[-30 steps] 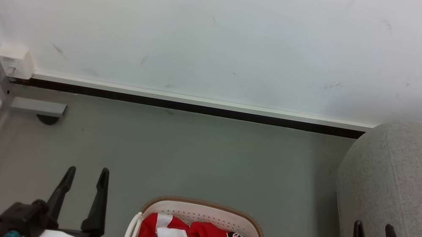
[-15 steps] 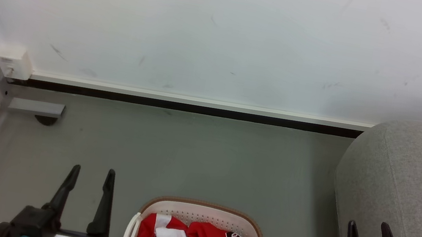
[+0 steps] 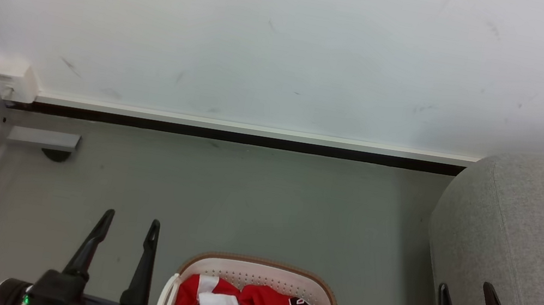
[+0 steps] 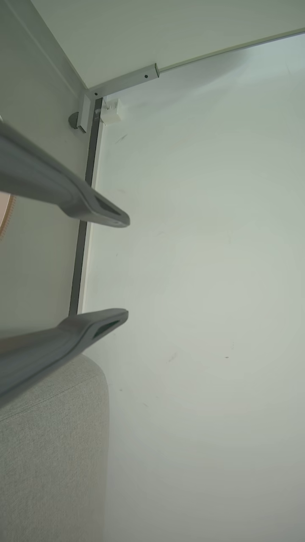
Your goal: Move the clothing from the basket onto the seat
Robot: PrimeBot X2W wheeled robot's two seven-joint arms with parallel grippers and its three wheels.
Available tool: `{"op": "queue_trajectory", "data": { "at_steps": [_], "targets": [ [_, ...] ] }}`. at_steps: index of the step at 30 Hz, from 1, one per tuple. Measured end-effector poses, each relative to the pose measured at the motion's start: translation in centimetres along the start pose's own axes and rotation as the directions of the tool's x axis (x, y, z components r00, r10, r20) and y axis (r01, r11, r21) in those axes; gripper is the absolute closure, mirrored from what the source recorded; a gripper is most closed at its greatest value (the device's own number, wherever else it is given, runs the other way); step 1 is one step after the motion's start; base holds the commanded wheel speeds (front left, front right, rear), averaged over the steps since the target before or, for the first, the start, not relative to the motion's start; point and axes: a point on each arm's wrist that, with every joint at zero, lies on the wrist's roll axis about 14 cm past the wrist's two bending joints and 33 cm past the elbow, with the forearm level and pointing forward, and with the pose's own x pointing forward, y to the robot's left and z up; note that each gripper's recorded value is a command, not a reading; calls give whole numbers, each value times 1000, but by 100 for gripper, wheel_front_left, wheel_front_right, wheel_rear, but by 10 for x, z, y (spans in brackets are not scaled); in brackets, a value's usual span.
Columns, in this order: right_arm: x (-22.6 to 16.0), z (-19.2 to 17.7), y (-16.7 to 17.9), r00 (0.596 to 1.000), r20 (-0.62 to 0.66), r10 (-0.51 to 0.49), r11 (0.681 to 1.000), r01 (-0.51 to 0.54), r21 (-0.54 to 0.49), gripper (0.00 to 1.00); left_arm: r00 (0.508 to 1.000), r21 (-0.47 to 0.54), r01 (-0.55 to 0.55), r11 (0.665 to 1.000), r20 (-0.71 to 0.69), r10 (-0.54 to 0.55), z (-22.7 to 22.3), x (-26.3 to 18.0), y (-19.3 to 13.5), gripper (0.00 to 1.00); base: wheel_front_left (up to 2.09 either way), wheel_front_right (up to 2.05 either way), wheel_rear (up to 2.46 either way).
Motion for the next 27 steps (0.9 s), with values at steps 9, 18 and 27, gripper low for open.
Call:
{"op": "queue_trajectory", "data": {
  "at_steps": [9,18,27],
  "targets": [
    [-1,0,-1,1000,2,-2,1000,2,-2,0,1000,14,6,1000,2,-6,0,0,-1,0,0,0,0],
    [-1,-1,-5,1000,0,-19,1000,19,15,0,1000,7,16,1000,-9,-16,-4,2,-4,0,0,0,0],
    [-2,2,-24,997,9,-81,996,81,44,0,998,-45,52,998,-32,-53,-15,14,-18,0,0,0,0]
  ]
}}
